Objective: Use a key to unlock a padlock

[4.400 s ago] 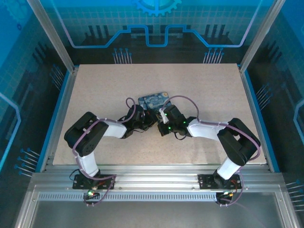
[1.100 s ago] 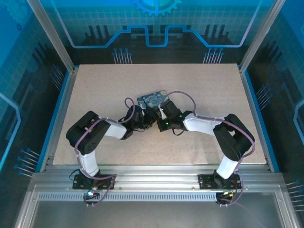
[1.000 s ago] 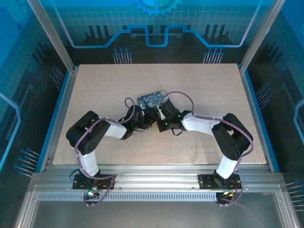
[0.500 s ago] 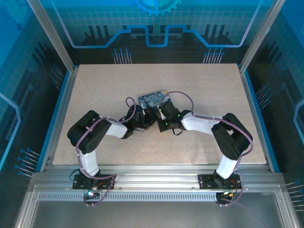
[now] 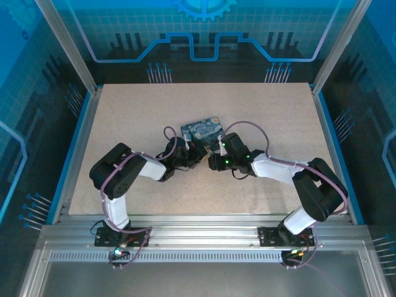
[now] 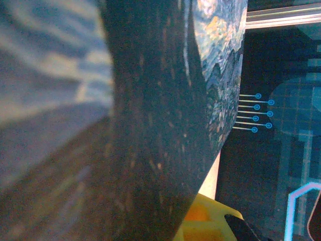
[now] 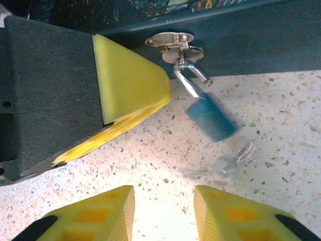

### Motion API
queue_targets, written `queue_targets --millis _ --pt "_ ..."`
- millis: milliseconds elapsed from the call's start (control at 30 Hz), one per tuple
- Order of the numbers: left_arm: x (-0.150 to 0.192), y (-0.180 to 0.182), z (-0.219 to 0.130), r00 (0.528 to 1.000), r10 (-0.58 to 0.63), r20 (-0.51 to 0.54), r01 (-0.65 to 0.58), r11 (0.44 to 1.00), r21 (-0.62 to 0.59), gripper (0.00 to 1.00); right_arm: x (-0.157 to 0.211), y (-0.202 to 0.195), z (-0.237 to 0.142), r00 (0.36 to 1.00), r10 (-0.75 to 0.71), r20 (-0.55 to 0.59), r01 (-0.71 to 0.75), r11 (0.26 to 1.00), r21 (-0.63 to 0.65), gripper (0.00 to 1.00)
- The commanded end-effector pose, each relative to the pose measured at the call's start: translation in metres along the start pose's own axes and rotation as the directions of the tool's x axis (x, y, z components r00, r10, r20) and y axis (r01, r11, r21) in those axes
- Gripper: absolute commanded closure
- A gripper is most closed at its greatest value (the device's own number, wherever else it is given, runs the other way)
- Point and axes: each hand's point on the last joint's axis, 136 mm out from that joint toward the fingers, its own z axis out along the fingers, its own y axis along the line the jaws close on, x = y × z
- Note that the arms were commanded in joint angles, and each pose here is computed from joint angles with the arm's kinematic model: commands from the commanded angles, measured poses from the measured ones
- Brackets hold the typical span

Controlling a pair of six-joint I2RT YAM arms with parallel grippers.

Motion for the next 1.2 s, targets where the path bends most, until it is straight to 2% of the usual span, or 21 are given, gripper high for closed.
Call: queue_targets --millis 0,167,433,633,733,900,1167 --pt "0.015 0.032 -0.001 0.995 -0.08 -0.051 0.076 0.994 -0.08 1.0 -0.004 0.002 0.0 0.999 0.04 0.023 -0.039 0.998 -0.041 0.62" --pt "0.015 0.034 -0.002 0.995 -0.082 -0.05 0.078 0.994 -0.081 1.0 -0.005 -0.006 -0.003 0.996 0.071 0.048 -0.069 0.997 -0.032 0.65" --pt "0.016 0.033 -0.007 0.994 -0.097 -0.042 0.094 0.993 -0.069 1.0 -0.015 -0.028 -0.028 0.991 0.094 0.096 -0.096 0.995 0.008 0.67" --pt "0.016 0.031 -0.019 0.996 -0.084 -0.03 0.082 0.995 -0.063 0.74 -0.016 -0.043 -0.027 0.992 0.105 0.066 -0.107 0.994 0.036 0.66" --pt "0.015 0.022 -0.028 0.998 -0.059 -0.017 0.058 0.997 -0.043 0.68 -0.017 -0.043 -0.021 0.994 0.091 0.052 -0.093 0.995 0.044 0.64" --pt "0.009 0.019 -0.048 1.0 -0.019 0.015 0.02 0.997 -0.073 0.62 -0.017 -0.041 -0.007 0.997 0.067 0.027 -0.068 0.996 0.05 0.63" --pt "0.0 0.021 -0.067 0.999 -0.018 0.048 0.023 0.996 -0.09 0.59 -0.02 -0.033 0.022 0.999 0.012 0.039 -0.017 0.992 0.128 0.5"
